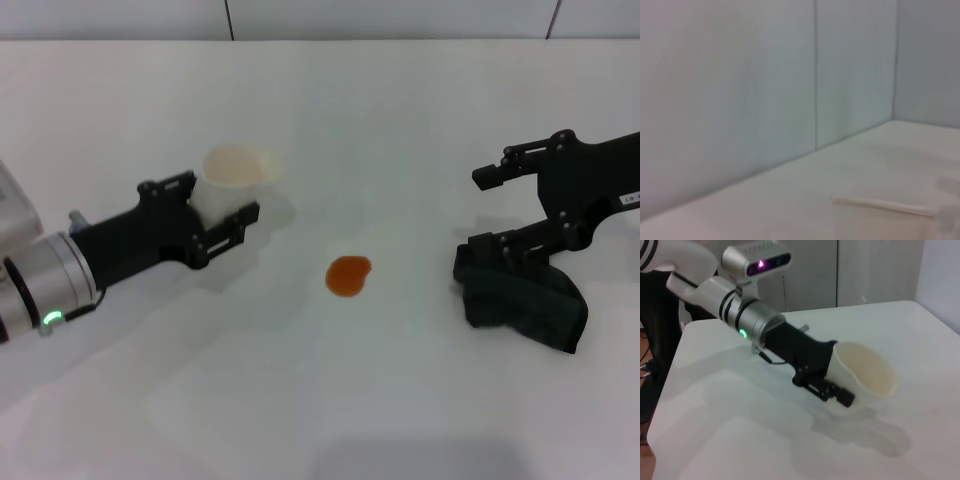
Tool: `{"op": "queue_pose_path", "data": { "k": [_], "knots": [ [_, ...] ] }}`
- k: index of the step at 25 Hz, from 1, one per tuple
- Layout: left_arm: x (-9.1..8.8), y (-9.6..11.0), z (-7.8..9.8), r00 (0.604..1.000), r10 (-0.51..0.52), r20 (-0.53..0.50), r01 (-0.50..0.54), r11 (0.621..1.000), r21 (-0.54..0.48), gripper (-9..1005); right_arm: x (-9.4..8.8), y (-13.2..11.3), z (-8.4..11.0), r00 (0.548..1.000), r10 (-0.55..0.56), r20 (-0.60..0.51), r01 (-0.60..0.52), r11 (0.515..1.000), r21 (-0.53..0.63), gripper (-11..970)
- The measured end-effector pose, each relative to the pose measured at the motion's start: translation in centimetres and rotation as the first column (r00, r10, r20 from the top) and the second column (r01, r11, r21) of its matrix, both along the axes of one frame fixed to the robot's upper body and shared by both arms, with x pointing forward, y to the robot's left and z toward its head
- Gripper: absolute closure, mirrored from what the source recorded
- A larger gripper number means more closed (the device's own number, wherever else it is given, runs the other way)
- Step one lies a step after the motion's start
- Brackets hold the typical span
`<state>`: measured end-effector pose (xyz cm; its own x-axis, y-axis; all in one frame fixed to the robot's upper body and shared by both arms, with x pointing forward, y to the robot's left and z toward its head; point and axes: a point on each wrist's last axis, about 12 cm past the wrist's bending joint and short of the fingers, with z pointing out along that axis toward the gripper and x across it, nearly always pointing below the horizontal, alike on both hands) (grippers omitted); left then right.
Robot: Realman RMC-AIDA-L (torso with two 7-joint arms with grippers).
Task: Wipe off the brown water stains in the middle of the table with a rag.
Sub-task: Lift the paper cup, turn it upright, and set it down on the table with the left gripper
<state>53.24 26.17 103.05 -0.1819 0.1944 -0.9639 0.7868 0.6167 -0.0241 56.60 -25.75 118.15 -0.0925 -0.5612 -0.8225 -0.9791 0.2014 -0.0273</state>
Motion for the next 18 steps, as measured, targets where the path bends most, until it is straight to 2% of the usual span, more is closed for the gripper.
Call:
{"op": "queue_pose_path", "data": {
  "k": [5, 18],
  "knots": [
    [-0.1, -0.2, -1.2, 0.999, 0.023, -0.038, -0.021, 0.999, 0.05, 426, 0.0, 0.0, 0.0, 1.0, 0.0, -0.002, 0.0, 1.0, 0.002, 178],
    [-0.5, -0.6, -2.0, 0.999, 0.024, -0.021, -0.022, 0.996, 0.087, 330, -0.3, -0.2, -0.4, 1.0, -0.005, -0.014, 0.005, 1.0, 0.011, 178]
  ]
}}
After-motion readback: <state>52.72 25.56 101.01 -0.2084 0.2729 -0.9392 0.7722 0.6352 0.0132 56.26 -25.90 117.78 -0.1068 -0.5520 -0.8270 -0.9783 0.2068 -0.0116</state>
